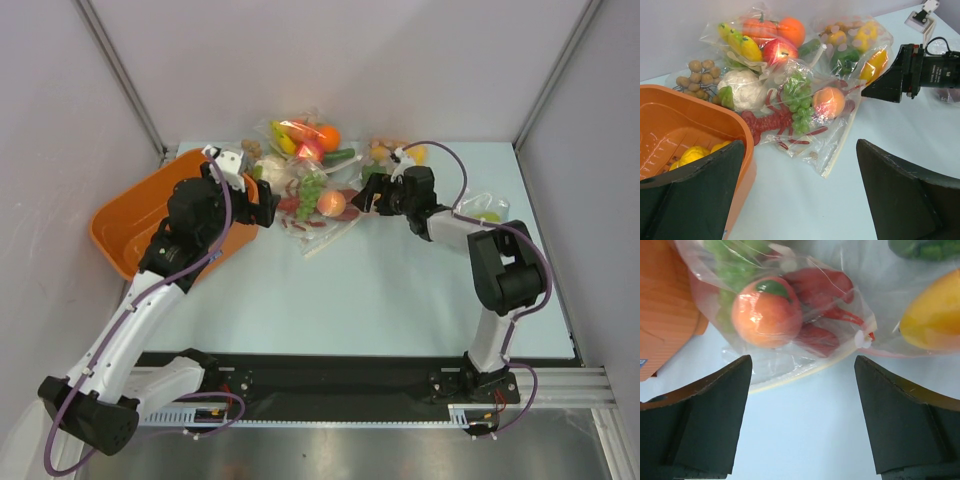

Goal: Open the zip-top bag and remove the fake food

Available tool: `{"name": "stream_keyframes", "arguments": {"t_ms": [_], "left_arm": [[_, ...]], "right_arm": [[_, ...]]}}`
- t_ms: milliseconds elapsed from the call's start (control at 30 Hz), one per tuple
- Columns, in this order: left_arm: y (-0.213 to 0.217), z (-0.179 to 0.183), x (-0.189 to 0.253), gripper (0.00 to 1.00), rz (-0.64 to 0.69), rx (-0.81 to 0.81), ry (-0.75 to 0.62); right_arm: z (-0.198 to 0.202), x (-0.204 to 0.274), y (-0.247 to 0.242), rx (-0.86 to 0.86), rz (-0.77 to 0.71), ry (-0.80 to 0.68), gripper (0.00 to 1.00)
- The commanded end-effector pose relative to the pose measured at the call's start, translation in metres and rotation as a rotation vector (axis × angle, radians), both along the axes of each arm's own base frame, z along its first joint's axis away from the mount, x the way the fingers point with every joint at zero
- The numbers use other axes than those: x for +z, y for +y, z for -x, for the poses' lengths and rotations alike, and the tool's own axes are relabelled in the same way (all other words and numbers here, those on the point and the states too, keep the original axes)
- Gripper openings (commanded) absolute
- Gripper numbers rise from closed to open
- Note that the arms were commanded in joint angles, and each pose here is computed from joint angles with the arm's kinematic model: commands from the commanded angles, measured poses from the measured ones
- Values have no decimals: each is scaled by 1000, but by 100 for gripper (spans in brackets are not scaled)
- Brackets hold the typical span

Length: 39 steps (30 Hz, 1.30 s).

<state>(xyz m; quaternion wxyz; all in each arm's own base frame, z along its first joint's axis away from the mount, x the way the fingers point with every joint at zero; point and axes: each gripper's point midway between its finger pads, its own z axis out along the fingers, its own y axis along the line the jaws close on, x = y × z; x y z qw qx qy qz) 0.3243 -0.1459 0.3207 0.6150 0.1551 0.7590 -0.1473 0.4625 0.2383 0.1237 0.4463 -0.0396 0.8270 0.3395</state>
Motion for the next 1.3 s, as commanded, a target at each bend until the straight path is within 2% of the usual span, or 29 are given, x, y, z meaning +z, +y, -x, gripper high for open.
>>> {"name": "stream_keyframes", "arguments": {"t_ms": [0,300,600,700,1000,1067,1133,1233,1267], "left_arm": [[-4,-1,7,100,11,-14,-28],[-5,-3,4,100,7,-15,-16],[-6,-3,4,100,5,-22,-12],[-6,-3,3,100,6,-21,-12],[-8,-3,4,100,11,-30,-11],[-9,-2,3,100,12,-34,-7],[-9,-2,2,100,13,-37,-5],[-10,-3,2,100,14,-40,-6],[-10,-3,2,100,14,-38,-5]], "right_arm": [[-12,-16,-6,-60,-7,15,88],[-20,-42,2,-58,-49,48,82],[-24,-47,29,3,-105,5,71],[-27,-47,33,-2,-119,-14,64],[-33,-34,36,-10,-140,-100,36],[-35,-29,38,0,-150,-121,18],[-32,-28,39,7,-156,-133,9],[-30,-22,36,5,-171,-166,0],[-30,-10,36,6,-188,-202,0]]}}
